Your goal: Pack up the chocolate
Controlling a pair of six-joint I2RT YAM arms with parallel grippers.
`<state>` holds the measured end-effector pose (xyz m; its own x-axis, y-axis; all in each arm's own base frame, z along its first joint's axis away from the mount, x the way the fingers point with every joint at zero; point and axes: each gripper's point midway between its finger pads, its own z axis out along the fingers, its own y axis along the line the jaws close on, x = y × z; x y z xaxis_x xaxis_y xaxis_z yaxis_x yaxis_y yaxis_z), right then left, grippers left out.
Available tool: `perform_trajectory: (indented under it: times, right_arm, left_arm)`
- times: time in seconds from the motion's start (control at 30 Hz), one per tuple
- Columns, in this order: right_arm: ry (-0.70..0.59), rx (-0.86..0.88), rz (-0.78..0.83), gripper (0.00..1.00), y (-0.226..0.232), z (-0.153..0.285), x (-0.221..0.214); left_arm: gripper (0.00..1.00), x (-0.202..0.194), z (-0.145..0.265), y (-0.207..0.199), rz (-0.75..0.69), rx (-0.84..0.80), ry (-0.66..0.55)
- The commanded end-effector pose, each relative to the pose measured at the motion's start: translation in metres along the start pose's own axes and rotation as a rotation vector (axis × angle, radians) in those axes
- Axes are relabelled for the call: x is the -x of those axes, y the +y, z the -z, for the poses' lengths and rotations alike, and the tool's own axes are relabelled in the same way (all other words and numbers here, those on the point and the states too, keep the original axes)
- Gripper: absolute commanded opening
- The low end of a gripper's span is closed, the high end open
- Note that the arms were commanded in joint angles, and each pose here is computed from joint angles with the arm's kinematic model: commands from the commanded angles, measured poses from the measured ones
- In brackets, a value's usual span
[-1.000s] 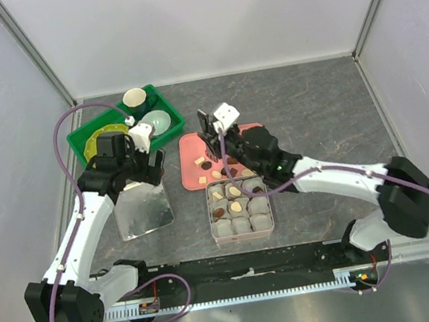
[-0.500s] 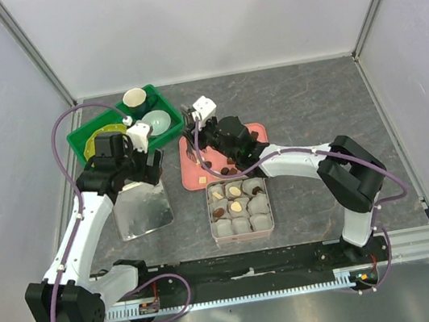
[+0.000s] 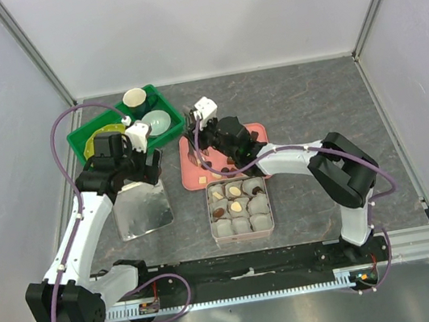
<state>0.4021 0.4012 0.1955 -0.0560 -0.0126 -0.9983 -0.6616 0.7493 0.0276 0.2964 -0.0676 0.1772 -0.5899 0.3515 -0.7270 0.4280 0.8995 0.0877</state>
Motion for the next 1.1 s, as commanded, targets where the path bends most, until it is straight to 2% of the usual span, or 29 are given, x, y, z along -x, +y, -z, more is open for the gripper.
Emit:
perform_trajectory:
  times: [0.0,0.3,0.43,0.6,0.73,0.87,0.9,0.93,1.0,1.03,1.07]
  right_arm:
    - [-0.042,0.015,-0.03,0.51,0.0,-0.006,0.007]
    - [-0.019,0.043,-0.048,0.45,0.004,-0.007,-0.004]
    - [-0.041,0.046,-0.034,0.39,0.003,-0.007,0.012]
    - [-0.108,0.032,0.018,0.36,0.0,-0.001,0.057]
    - [-0.189,0.007,0.062,0.34,-0.006,0.018,0.107]
    - [-0.235,-0.009,0.077,0.34,-0.01,0.047,0.137]
    - [-0.217,-0.011,0.075,0.34,-0.011,0.054,0.13]
    - [-0.243,-0.016,0.068,0.34,-0.012,0.068,0.144]
    - [-0.188,-0.02,0.061,0.34,-0.014,0.083,0.126]
    - [-0.208,-0.021,0.05,0.34,-0.015,0.098,0.138]
    - [-0.153,-0.018,0.05,0.34,-0.015,0.107,0.116]
  left_arm:
    - [0.99,0.01,0.005,0.006,-0.037,0.021,-0.04]
    - [0.99,0.01,0.005,0.007,-0.036,0.023,-0.038]
    - [0.99,0.011,0.006,0.006,-0.037,0.017,-0.041]
    - [0.99,0.01,0.006,0.006,-0.034,0.014,-0.038]
    - [0.99,0.01,0.006,0.004,-0.034,0.01,-0.039]
    - [0.98,0.011,0.008,0.005,-0.036,0.012,-0.041]
    - [0.98,0.011,0.008,0.005,-0.036,0.013,-0.042]
    - [0.98,0.011,0.007,0.005,-0.034,0.014,-0.041]
    - [0.98,0.011,0.008,0.004,-0.034,0.011,-0.043]
    - [0.98,0.011,0.008,0.004,-0.033,0.01,-0.045]
    - [0.98,0.011,0.007,0.004,-0.035,0.007,-0.044]
